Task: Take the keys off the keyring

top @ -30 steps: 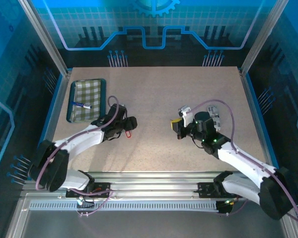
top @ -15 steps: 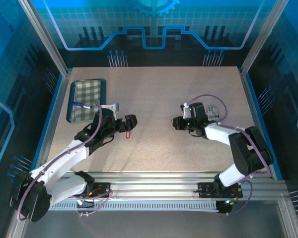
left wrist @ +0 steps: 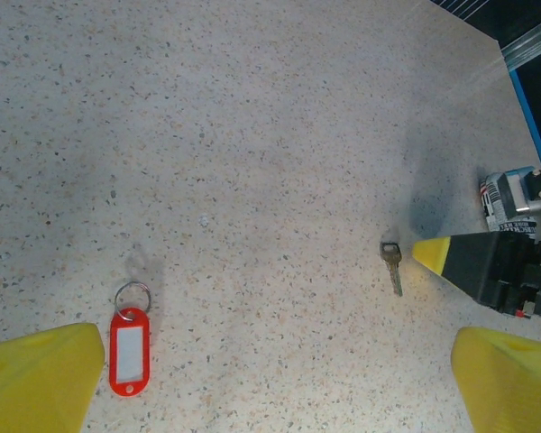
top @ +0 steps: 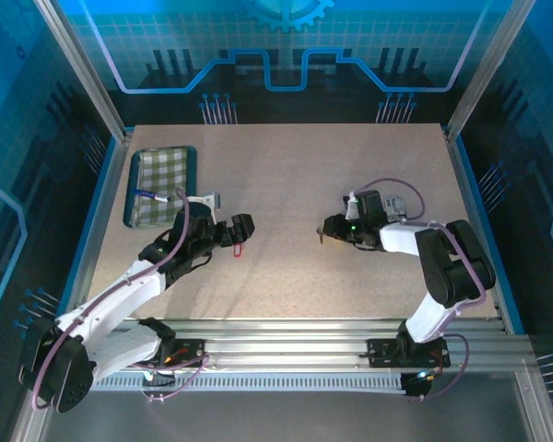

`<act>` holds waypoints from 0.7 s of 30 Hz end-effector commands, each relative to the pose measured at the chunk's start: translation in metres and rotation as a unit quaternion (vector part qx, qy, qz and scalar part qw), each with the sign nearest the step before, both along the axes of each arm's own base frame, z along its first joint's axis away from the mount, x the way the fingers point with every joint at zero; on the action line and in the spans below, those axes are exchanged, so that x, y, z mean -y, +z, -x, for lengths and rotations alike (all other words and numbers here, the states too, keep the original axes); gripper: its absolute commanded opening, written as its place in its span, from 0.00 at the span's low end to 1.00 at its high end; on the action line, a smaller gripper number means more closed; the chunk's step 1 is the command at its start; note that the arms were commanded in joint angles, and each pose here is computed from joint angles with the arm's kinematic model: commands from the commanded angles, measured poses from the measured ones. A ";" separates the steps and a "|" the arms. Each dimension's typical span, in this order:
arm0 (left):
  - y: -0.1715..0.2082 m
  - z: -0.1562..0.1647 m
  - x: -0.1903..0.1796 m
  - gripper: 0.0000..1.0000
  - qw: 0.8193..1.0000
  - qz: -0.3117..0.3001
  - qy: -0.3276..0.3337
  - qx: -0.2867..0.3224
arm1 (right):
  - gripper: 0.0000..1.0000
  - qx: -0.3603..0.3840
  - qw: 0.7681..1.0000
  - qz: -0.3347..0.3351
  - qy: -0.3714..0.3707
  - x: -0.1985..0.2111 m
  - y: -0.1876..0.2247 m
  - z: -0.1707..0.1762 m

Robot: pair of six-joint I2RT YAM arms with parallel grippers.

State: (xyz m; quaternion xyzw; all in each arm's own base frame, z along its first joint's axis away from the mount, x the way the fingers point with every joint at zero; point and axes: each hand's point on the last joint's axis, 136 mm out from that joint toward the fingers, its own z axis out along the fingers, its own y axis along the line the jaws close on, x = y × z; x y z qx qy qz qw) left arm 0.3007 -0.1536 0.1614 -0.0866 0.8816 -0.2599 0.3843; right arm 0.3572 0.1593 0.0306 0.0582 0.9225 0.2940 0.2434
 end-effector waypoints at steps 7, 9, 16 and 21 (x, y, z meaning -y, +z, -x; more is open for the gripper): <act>0.019 -0.018 -0.021 0.99 0.996 -0.055 0.051 0.039 | 1.00 0.097 0.988 0.113 -0.051 0.068 0.070 0.000; 0.027 -0.027 -0.035 0.99 0.990 -0.098 0.075 0.064 | 1.00 0.138 0.977 0.152 -0.059 0.079 0.093 -0.005; 0.040 -0.061 -0.092 0.99 0.932 -0.304 0.124 0.152 | 1.00 0.267 0.903 0.308 -0.134 0.133 0.146 -0.018; 0.016 -0.070 -0.143 0.99 0.907 -0.337 0.187 0.173 | 1.00 0.304 0.855 0.388 -0.161 0.158 0.130 -0.017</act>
